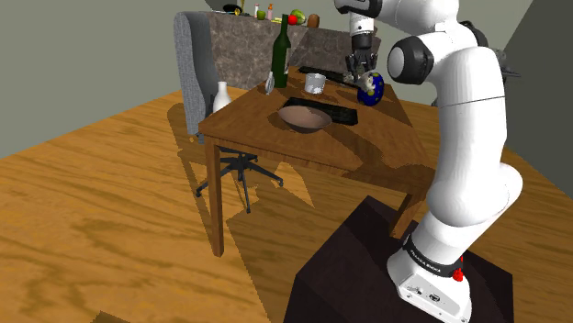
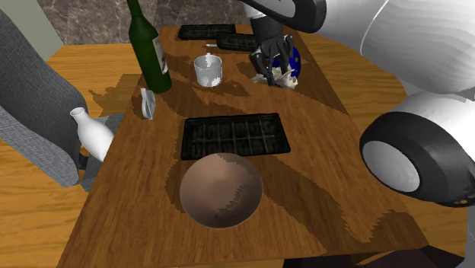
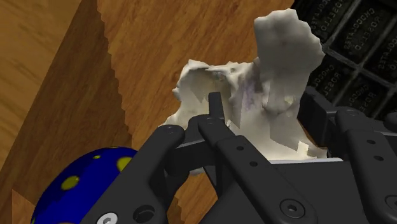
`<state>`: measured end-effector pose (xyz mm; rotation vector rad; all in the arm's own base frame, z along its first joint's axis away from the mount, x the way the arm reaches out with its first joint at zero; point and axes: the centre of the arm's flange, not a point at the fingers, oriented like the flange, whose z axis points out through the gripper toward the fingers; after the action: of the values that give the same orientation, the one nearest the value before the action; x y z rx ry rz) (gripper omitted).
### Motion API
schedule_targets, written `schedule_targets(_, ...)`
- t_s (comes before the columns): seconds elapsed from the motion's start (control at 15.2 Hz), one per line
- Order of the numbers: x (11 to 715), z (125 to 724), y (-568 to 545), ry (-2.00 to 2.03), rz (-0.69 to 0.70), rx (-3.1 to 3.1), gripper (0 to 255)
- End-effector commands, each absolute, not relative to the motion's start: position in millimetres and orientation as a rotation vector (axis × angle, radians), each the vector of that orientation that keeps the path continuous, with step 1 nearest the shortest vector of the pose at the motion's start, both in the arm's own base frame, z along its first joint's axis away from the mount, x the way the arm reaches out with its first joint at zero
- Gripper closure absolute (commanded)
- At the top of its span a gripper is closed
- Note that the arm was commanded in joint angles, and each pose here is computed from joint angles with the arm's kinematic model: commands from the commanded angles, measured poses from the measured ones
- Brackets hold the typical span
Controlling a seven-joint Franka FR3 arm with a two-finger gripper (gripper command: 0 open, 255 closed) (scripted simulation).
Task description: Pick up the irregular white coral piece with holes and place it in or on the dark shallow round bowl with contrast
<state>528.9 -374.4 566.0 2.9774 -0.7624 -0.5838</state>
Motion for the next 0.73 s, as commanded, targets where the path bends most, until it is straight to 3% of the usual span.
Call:
schedule_targets(0.0,528.4,576.4,-374.2,-0.762,-0.585,2.978,255)
schedule_targets(0.66,541.7,581.7,-256.1,-0.762,-0.585,2.978,255)
